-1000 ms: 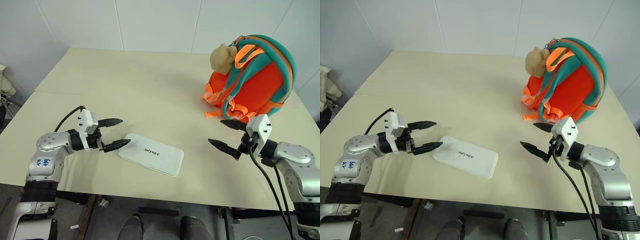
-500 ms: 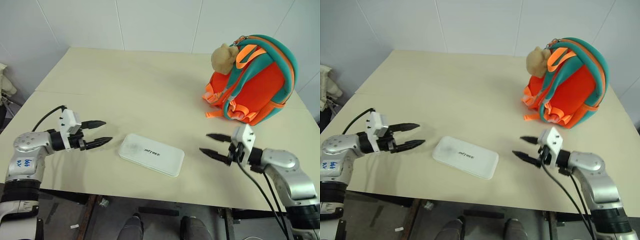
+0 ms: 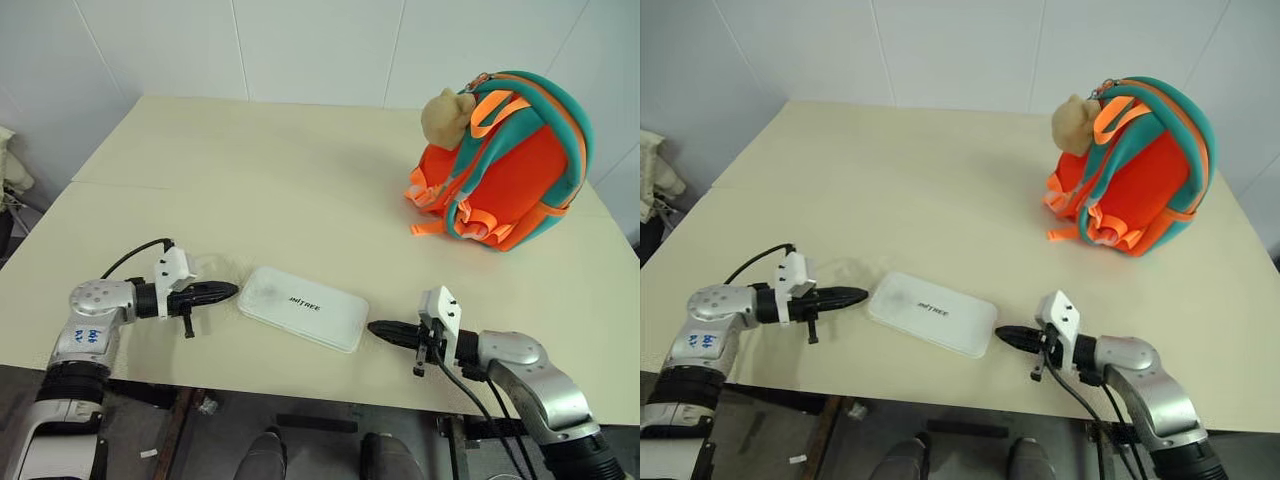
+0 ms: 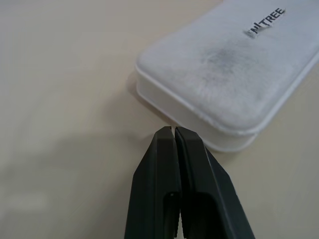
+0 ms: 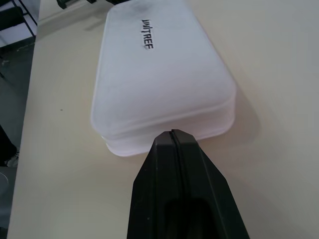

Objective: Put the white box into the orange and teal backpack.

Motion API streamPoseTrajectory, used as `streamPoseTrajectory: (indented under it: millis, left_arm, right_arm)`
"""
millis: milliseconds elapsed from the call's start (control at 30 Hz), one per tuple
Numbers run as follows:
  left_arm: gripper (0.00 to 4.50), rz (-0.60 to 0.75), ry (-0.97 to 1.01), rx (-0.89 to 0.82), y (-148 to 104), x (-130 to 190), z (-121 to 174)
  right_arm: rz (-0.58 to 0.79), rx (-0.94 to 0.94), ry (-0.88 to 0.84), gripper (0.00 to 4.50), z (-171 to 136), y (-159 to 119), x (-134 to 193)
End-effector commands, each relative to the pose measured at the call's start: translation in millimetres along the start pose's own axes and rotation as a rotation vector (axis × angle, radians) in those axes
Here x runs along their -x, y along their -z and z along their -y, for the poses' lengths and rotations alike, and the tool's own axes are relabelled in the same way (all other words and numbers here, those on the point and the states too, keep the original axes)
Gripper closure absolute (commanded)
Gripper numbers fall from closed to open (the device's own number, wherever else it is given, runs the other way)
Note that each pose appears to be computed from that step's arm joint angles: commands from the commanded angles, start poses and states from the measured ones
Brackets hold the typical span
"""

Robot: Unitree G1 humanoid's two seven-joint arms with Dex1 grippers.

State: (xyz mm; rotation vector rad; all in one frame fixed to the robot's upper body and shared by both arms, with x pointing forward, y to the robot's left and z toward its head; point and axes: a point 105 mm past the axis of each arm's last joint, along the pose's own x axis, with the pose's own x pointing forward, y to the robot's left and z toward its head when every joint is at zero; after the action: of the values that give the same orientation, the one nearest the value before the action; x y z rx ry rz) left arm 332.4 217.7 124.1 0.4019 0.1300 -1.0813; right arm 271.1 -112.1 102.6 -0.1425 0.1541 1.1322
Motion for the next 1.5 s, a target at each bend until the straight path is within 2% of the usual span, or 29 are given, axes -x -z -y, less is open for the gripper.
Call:
streamPoseTrajectory:
  millis: [33, 300, 567, 933, 1100, 1133, 1233, 1367, 1433, 1500]
  left_arm:
    - [4.4, 0.024, 0.016, -0.005, -6.8, -7.5, -1.8]
    - [4.4, 0.06, 0.083, 0.006, -10.9, -27.4, 8.6]
    - [4.4, 0.098, 0.129, 0.026, -16.6, -39.0, 22.8]
    - [4.4, 0.137, 0.088, 0.021, -23.1, -53.9, 14.0]
    - [4.4, 0.139, 0.09, 0.026, -22.9, -60.1, 13.8]
    - [4.43, 0.13, 0.078, 0.033, -21.3, -60.3, 12.7]
    - [3.81, 0.07, 0.002, 0.096, -12.8, -54.3, 2.8]
    - [2.54, 0.027, -0.048, 0.136, -7.4, -33.6, -3.6]
    - [1.91, -0.019, -0.095, 0.207, 2.0, -12.0, -10.7]
    - [1.23, -0.008, -0.131, 0.317, 2.6, -5.8, -16.3]
  right_arm:
    - [0.032, 0.034, -0.023, 4.5, -5.8, -11.4, -5.9]
    - [0.03, 0.085, 0.011, 4.5, 13.4, -16.5, -6.3]
    - [0.002, 0.164, 0.073, 4.5, 50.7, -26.5, 6.5]
    - [-0.052, 0.132, 0.055, 4.5, 47.2, -14.0, 16.0]
    - [-0.053, 0.123, 0.102, 4.5, 55.0, -11.0, 20.2]
    - [-0.055, 0.112, 0.113, 4.33, 57.5, -10.0, 21.5]
    - [-0.073, 0.095, 0.13, 3.57, 62.8, -7.5, 28.4]
    - [-0.074, 0.113, 0.178, 2.25, 75.6, -15.3, 44.3]
    - [-0.115, 0.113, 0.176, 1.57, 79.6, -17.6, 57.7]
    - [-0.133, 0.117, 0.153, 0.86, 78.0, -19.2, 61.5]
